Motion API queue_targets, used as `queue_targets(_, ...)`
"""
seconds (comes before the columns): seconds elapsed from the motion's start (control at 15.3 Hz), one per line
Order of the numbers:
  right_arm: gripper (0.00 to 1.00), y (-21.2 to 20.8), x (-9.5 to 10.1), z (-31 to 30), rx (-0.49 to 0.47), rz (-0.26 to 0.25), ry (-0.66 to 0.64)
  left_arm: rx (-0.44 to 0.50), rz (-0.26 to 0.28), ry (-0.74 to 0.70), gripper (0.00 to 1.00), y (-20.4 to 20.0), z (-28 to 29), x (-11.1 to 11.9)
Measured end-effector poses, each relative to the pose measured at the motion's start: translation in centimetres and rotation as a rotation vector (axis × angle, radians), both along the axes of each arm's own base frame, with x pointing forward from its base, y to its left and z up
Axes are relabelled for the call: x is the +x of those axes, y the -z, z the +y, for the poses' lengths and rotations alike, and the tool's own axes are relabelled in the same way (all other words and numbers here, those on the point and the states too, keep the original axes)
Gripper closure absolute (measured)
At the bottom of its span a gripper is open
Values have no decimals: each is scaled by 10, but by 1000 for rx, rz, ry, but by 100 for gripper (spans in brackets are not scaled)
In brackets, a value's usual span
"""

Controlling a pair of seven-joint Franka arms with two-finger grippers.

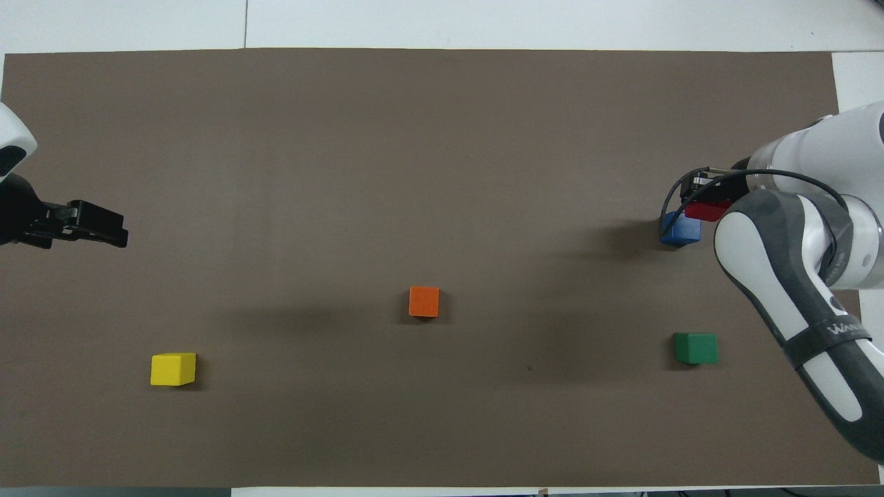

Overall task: Transfer red block to right arm and stack on blue block
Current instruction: 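Carry the red cube with the right gripper over the blue cube, then lower the red cube onto the blue cube and open the right gripper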

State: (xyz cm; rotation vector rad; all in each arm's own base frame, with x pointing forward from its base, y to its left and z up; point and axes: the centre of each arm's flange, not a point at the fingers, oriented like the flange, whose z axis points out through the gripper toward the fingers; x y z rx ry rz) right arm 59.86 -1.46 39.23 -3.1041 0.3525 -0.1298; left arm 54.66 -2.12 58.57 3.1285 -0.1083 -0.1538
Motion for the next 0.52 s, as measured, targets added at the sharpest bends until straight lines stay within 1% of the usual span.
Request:
queue_targets(0.13,44,14,-4,0,-1,-11,6,4,-12,3,0,-4,-1,2)
queue_targets(0.33,44,20,-8,-3,-2,-4,11,5,-23,9,0,-7,-4,2)
queue_targets(0.52,44,34,-13,-6,-9,-28,12,6,-24,1,0,-7,1,3)
